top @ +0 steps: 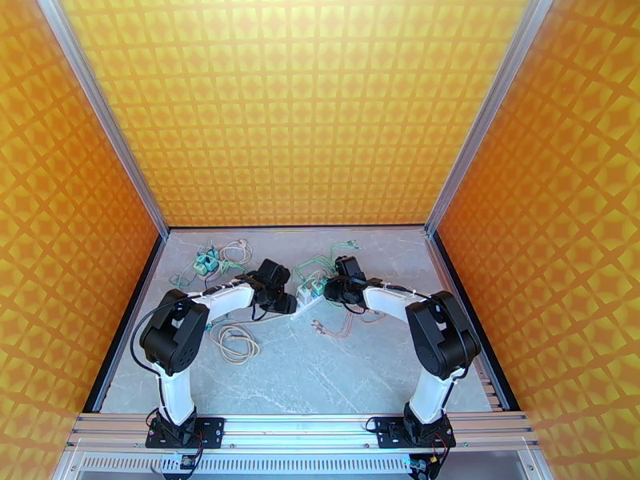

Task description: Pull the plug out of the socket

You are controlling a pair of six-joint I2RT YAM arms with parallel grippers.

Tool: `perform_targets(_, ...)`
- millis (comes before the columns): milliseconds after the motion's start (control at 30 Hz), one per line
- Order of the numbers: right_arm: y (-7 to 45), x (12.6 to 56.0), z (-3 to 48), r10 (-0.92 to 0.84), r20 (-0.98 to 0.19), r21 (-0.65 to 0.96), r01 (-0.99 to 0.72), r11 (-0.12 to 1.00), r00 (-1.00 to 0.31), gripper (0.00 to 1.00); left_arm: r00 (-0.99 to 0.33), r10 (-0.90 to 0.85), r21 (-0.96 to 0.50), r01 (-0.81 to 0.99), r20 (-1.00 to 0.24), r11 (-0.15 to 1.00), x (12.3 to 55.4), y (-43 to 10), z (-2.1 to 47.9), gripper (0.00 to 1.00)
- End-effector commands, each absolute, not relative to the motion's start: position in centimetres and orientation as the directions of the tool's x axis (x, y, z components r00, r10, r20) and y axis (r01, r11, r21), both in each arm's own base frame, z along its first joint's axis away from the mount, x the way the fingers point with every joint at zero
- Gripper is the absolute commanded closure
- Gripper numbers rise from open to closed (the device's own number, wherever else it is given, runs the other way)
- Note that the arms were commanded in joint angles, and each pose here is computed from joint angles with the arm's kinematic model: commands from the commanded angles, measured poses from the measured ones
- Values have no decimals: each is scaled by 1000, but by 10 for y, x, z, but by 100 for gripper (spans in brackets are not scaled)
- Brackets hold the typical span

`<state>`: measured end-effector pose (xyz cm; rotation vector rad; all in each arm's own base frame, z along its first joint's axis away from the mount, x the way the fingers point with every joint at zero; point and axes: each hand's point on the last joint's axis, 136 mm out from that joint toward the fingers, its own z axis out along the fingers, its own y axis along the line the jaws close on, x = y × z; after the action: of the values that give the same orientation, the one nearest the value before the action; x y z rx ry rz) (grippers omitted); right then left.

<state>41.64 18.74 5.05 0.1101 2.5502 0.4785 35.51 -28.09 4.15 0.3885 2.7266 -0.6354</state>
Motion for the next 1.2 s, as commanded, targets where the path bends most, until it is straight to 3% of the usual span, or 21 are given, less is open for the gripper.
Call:
perform_targets(0, 179, 422, 46, 147, -497, 321, -23, 947, -855, 80, -925, 200, -454, 337, -323, 825, 330, -309, 37, 46)
perform_targets(267, 176, 426, 51, 101, -498, 306, -65, 950, -861, 79, -916, 204, -455, 353, -345, 817, 308, -317, 57, 44)
perform_targets(467, 180, 423, 70, 115, -516, 343, -82, 936, -849, 78, -860, 243, -299, 401, -448, 866, 334, -277, 93, 43)
perform_targets(633, 183, 417, 76, 128, -513, 374, -87, 923, -849, 77, -806, 339, -193, 477, -486, 858, 356, -277, 97, 42)
perform_targets(1167, 188, 416, 48, 142, -454, 399, -58, 915, -880, 76, -774, 370, -161, 511, -514, 845, 396, -291, 86, 40)
